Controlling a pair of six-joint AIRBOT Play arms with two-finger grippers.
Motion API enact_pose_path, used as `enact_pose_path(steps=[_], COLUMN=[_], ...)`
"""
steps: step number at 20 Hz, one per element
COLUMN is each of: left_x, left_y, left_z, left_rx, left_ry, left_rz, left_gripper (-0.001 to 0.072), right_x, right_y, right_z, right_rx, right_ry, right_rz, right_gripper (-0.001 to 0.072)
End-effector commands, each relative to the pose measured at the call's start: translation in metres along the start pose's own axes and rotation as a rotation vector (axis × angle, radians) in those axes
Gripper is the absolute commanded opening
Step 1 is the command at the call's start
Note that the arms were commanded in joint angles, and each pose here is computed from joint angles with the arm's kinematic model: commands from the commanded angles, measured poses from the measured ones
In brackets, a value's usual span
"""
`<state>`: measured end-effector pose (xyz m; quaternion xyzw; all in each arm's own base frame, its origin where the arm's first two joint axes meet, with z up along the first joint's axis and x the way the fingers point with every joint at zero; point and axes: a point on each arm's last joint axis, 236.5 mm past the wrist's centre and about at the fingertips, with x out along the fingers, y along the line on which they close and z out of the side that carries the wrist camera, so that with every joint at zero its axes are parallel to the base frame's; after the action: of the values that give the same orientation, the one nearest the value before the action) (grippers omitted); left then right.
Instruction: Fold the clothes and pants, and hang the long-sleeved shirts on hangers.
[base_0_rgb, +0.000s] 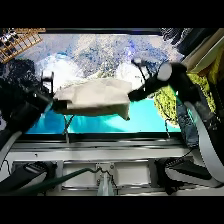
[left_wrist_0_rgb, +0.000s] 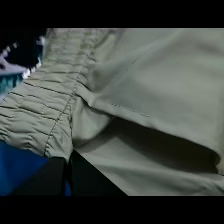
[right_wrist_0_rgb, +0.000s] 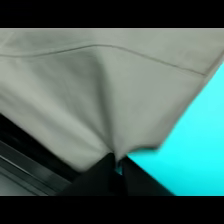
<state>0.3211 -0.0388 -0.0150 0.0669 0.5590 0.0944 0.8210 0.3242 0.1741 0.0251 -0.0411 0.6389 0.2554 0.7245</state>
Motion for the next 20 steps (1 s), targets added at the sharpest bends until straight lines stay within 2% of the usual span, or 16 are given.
enact_pose_path(steps=[1,2,3,4,9,10,11,12,14,15,17,20], left_x=[0.022,0.022,0.021,0.019,-0.006,-0.016,-0.029,-0.046,-0.085,-0.1,-0.122,-0.139], left_y=[-0.026,-0.031,-0.034,-0.034,-0.03,-0.03,-0.031,-0.031,-0.033,-0.034,-0.039,-0.046], left_z=[-0.066,-0.071,-0.072,-0.072,-0.053,-0.044,-0.032,-0.018,0.016,0.031,0.052,0.07], left_rx=[-0.096,-0.113,-0.121,-0.116,-0.114,-0.126,-0.14,-0.159,-0.192,-0.206,-0.233,-0.257], left_ry=[0.116,0.134,0.139,0.137,0.025,-0.025,-0.083,-0.157,-0.324,-0.387,-0.457,-0.509], left_rz=[-0.123,-0.146,-0.157,-0.164,-0.208,-0.233,-0.261,-0.299,-0.382,-0.416,-0.469,-0.526], left_gripper=[0.0057,0.0205,0.0342,0.0386,0.0391,0.0439,0.0587,0.0628,0.0628,0.0627,0.0627,0.0627], right_x=[0.051,0.06,0.066,0.069,0.054,0.05,0.046,0.041,0.031,0.028,0.034,0.064], right_y=[0.027,0.032,0.032,0.03,-0.019,-0.034,-0.047,-0.056,-0.071,-0.077,-0.085,-0.085], right_z=[-0.059,-0.073,-0.084,-0.088,-0.048,-0.04,-0.031,-0.022,-0.001,0.007,0.014,0.01], right_rx=[0.037,0.051,0.066,0.08,0.268,0.335,0.4,0.448,0.564,0.63,0.729,0.787], right_ry=[0.081,0.117,0.143,0.147,-0.057,-0.099,-0.144,-0.186,-0.279,-0.307,-0.311,-0.241], right_rz=[0.106,0.128,0.13,0.125,0.057,0.072,0.112,0.175,0.343,0.432,0.561,0.597], right_gripper=[0.0405,0.0524,0.0461,0.0432,0.0433,0.0434,0.0434,0.0434,0.0445,0.0484,0.0505,0.0526])
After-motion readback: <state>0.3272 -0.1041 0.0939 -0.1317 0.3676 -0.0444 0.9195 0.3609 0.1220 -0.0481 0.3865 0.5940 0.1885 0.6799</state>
